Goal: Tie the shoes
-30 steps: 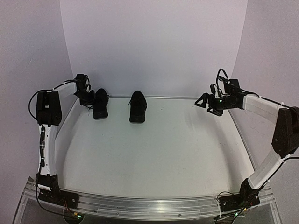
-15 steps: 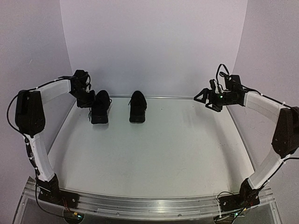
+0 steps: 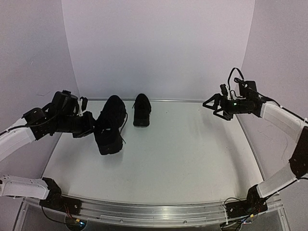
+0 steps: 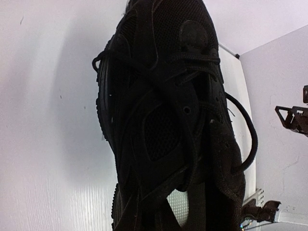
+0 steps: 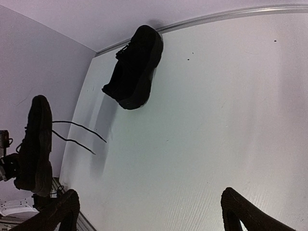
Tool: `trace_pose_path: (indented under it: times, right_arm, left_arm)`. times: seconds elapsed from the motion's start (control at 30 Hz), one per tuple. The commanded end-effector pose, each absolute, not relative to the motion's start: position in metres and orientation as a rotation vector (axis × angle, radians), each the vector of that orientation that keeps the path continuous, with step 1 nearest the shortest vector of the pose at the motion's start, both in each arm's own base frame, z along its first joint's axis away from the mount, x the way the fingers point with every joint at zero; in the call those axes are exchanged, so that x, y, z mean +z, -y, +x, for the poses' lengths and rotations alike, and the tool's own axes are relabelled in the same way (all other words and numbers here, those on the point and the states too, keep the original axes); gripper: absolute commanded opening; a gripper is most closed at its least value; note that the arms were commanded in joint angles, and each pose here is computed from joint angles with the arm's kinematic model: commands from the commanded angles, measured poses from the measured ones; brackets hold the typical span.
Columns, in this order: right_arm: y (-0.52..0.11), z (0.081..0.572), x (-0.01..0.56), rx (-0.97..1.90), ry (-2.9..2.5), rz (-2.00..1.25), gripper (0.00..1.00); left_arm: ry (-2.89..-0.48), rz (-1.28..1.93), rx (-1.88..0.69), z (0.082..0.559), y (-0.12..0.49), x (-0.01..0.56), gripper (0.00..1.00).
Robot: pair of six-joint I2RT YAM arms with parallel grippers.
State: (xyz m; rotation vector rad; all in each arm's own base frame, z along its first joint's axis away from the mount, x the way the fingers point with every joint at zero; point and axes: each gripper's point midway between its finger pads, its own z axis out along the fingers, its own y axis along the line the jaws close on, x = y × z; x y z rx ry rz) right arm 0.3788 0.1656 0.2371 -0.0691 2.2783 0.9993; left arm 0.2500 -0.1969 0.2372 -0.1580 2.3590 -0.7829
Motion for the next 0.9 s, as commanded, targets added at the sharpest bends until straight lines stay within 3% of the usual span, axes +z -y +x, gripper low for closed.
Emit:
trace_pose_path:
  times: [0.0,0.3,0.47,0.87]
  right_arm:
    - [-0.166,0.346,0.266,1.035,-2.222,-0.041,0.98]
    - [-0.163,0.294,0.255,1.05,-2.235,-0.026,0.98]
    - [-0.165,0.295,0.24,1.031,-2.257,-0.067,0.98]
    - [-0.224,0.307,0.24,1.092,-1.988,-0.216,0.88]
  left_arm:
    - [-2.208,-0.139,-1.009,0.222,0.213,0.274,0.0]
    - [-2.194,0.058,-1.181,0.193,0.234,0.289,0.0]
    - [-2.25,0.129,-1.174,0.197,0.251,0.276,0.0]
    - [-2.176,0.095,-1.22,0.223,0.274,0.314,0.0]
